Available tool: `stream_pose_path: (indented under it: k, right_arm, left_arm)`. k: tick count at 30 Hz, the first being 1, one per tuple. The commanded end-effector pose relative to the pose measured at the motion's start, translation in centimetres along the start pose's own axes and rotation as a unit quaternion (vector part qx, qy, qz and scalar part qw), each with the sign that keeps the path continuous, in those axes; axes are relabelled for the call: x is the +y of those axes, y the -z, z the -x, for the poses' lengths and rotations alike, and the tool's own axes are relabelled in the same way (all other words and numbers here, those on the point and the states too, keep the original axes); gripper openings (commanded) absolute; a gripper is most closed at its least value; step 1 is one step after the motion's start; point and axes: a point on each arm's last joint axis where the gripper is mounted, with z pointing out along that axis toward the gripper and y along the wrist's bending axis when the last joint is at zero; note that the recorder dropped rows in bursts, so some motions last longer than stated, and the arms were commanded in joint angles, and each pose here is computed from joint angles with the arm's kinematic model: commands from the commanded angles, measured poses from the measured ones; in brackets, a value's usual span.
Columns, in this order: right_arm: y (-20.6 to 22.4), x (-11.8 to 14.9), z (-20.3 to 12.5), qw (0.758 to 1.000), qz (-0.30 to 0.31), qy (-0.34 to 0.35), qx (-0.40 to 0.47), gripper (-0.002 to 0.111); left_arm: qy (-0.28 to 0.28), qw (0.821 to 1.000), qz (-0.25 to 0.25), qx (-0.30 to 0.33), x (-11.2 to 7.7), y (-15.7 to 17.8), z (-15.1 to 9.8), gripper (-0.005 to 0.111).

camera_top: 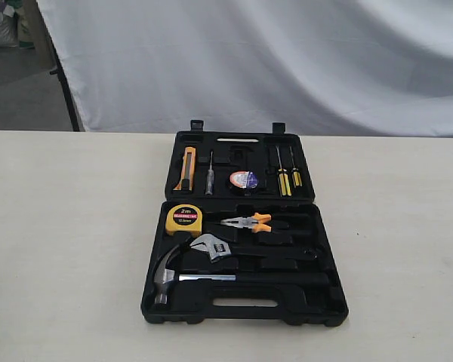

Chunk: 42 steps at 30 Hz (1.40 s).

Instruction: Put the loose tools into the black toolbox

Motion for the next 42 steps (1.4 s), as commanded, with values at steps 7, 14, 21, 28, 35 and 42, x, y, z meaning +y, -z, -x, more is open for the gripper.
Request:
stream_pose_path:
  k: [7, 14, 21, 28, 35, 42]
  right_arm:
    - [0.03, -0.04, -0.02, 1.0, -0.002, 0.003, -0.005, -0.001]
    - [0.03, -0.04, -0.02, 1.0, -0.002, 0.003, -0.005, -0.001]
    - [0.03, -0.04, -0.02, 1.0, -0.002, 0.003, -0.005, -0.001]
    - [0.03, -0.04, -0.02, 1.0, -0.002, 0.003, -0.005, -0.001]
    - [0.03, -0.04, -0.02, 1.0, -0.002, 0.002, -0.005, -0.001]
    - [0.03, -0.04, -0.02, 1.0, -0.002, -0.004, -0.005, -0.001]
  left_arm:
    - [0.0, 1.0, 0.01, -0.01, 0.09, 0.04, 0.21, 0.001]
    - [0.0, 1.0, 0.01, -0.01, 0.09, 0.04, 0.21, 0.001]
    - [0.0, 1.0, 0.01, -0.01, 0.09, 0.04, 0.21, 0.001]
    - [0.0, 1.0, 0.01, -0.01, 0.09, 0.04, 0.21, 0.001]
    - [0.0, 1.0, 0.01, -0.01, 0.09, 0.04, 0.21, 0.001]
    - [0.0, 1.0, 0.01, -0.01, 0.09, 0.04, 0.21, 0.001]
